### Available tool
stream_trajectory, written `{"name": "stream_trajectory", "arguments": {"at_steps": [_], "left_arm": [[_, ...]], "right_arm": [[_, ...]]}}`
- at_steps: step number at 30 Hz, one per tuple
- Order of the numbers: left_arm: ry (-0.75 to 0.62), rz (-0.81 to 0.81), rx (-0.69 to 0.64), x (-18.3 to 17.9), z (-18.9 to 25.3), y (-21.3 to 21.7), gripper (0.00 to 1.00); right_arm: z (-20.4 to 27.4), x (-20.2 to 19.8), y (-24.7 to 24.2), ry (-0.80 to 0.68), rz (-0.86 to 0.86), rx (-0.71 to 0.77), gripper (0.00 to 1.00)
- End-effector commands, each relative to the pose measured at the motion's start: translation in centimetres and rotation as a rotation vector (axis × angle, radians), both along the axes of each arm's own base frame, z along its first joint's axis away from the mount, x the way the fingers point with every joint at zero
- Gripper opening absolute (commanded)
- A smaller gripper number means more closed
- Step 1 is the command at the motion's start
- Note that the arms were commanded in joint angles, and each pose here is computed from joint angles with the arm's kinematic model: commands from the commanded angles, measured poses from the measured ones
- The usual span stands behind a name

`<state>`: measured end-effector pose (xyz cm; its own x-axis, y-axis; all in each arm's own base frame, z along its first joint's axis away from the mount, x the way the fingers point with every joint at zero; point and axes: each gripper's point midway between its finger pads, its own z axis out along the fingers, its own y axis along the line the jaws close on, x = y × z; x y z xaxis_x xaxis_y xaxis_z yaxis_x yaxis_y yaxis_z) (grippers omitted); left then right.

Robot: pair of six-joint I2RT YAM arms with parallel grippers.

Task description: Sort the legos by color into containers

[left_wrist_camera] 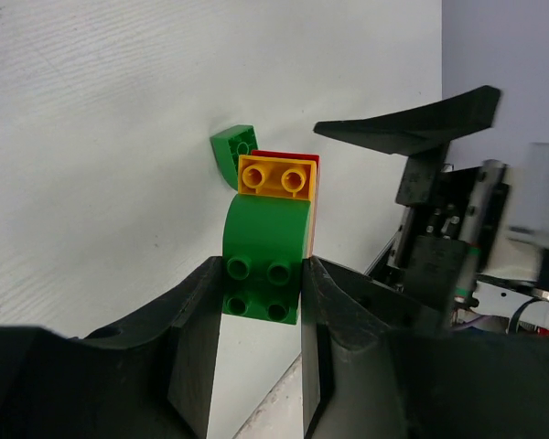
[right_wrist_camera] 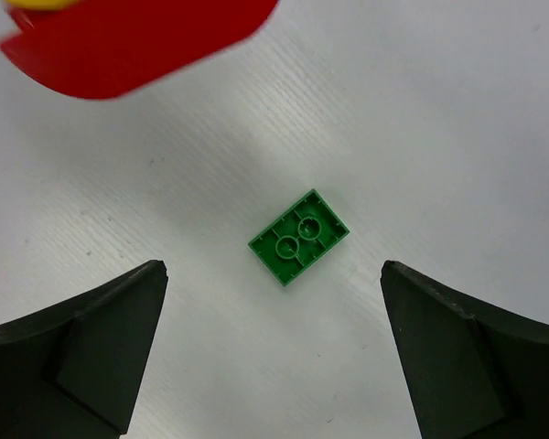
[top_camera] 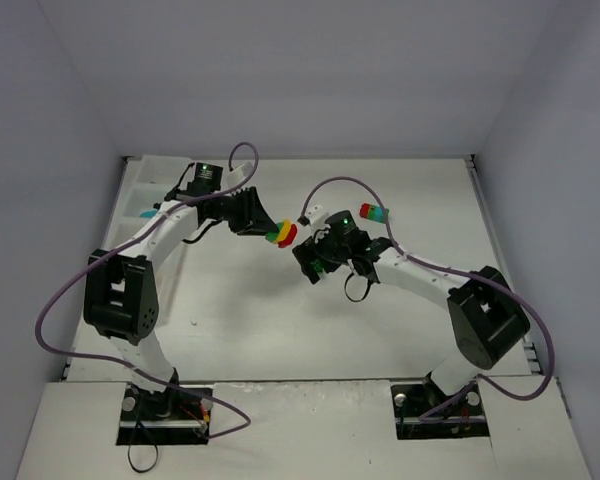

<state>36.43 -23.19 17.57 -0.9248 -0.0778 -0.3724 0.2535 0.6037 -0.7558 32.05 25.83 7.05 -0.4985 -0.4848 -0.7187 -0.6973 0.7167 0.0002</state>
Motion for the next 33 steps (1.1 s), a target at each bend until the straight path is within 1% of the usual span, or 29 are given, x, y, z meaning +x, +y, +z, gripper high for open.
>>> {"name": "stream_trajectory", "arguments": {"at_steps": [1,7,20,22,26,29,33], "left_arm": [[-0.125,-0.055,-0.053,-0.8,4.7,-1.0,0.0],[-0.099,-0.101,-0.07,-2.2,4.6,-2.4,0.0],[-0.079,-0.162,-0.095,-3.6,4.8,-4.4,0.0],[-0.078,-0.173,-0.1,-3.8,4.9,-4.7,0.0],[-0.082,-0.181,-0.105,-4.0,5.2,-4.9,0.0],[-0.082,-0.186,-0.11,-4.1,5.4,-4.9,0.0],[-0.082,-0.197,-0.113,-4.3,5.6,-5.0,0.0]], "right_arm": [[7.3,1.5,2.1,-0.157,0.047,0.126,1.0],[10.8,1.2,3.5,-0.22,0.116,0.181,1.0],[11.5,1.0,5.3,-0.228,0.167,0.195,0.99],[11.3,0.9,5.4,-0.227,0.171,0.192,0.94],[10.6,0.8,5.5,-0.209,0.184,0.187,0.8],[10.1,0.7,5.6,-0.198,0.191,0.184,0.71],[9.4,0.6,5.8,-0.179,0.198,0.18,0.7]]}}
